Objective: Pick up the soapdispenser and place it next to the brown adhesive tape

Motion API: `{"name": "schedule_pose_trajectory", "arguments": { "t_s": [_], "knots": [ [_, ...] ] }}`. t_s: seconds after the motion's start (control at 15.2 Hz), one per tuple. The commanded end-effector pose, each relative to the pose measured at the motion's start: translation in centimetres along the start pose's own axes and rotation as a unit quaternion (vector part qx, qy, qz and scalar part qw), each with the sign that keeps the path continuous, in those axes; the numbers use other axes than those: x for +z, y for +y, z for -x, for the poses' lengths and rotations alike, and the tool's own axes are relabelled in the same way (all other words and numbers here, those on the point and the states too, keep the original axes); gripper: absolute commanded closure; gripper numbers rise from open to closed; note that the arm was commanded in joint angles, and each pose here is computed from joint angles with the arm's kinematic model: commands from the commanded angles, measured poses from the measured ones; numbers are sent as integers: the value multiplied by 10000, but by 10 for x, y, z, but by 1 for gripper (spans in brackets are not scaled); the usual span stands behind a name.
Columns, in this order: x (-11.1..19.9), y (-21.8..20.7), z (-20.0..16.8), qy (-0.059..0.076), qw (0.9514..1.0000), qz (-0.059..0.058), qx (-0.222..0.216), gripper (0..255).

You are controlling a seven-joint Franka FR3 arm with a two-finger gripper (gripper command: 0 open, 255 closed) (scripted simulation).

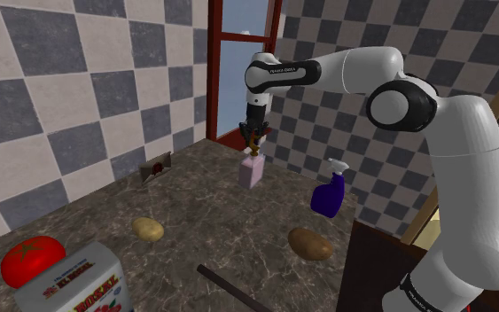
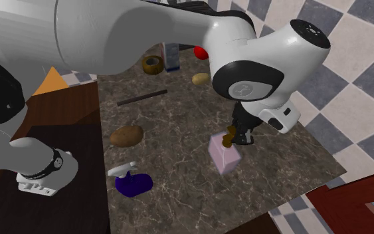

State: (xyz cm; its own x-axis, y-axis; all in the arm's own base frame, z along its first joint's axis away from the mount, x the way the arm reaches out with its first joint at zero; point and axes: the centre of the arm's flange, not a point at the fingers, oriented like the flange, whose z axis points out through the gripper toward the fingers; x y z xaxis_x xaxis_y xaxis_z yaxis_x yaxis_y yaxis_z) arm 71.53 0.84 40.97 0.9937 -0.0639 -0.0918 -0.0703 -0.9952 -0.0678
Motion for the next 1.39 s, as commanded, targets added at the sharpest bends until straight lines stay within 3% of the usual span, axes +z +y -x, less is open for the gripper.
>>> {"name": "schedule_pose_trajectory", "arguments": {
  "t_s": [0.0, 0.46, 1.32],
  "knots": [
    [0, 0, 0, 0, 10000, 1, 1, 255],
    [0, 0, 0, 0, 10000, 1, 1, 255],
    [-68, -5, 6, 0, 10000, 1, 1, 255]
  ]
}}
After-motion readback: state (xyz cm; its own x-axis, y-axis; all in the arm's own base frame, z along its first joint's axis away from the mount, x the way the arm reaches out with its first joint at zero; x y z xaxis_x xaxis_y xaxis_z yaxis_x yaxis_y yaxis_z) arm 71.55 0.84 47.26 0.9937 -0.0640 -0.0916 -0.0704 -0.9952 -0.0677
